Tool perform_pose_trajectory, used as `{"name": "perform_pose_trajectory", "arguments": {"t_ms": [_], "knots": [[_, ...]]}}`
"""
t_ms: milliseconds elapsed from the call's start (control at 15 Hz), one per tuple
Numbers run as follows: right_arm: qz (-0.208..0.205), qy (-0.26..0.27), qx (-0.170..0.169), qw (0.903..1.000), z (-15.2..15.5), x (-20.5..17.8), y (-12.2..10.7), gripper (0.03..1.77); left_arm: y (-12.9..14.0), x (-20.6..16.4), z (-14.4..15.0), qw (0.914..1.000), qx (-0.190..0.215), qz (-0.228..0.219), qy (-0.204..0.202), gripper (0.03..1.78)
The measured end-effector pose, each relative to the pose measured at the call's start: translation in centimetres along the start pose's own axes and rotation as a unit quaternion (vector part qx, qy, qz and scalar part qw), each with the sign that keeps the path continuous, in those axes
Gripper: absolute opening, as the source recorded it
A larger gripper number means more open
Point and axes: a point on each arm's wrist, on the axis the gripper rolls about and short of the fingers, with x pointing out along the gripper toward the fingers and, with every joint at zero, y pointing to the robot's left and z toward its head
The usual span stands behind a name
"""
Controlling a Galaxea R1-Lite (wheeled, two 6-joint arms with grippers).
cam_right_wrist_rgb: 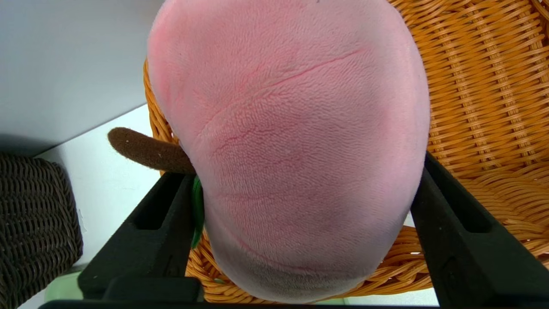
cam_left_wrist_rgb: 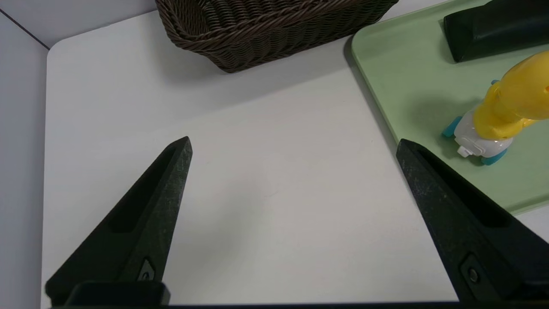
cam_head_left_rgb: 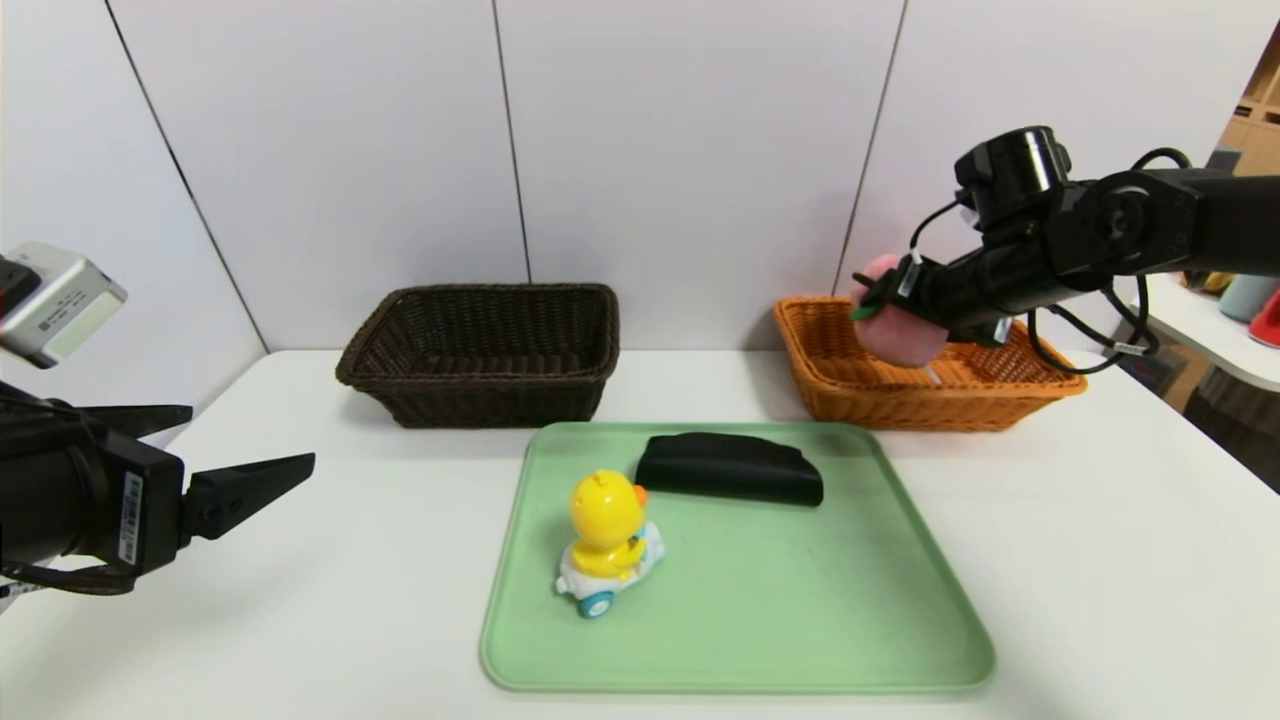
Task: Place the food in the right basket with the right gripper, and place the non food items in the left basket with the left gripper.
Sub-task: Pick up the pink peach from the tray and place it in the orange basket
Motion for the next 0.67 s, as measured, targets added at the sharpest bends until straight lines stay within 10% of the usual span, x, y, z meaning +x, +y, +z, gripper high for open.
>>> {"name": "perform_pose_trajectory", "arguments": {"t_ms": [667], "knots": [[-0.018, 0.020, -0.010, 0.9996, -0.9, 2.3, -0.5, 1.64, 0.0, 0.1, -0.1, 1.0000, -0.001, 0.000, 0.004, 1.69]]}}
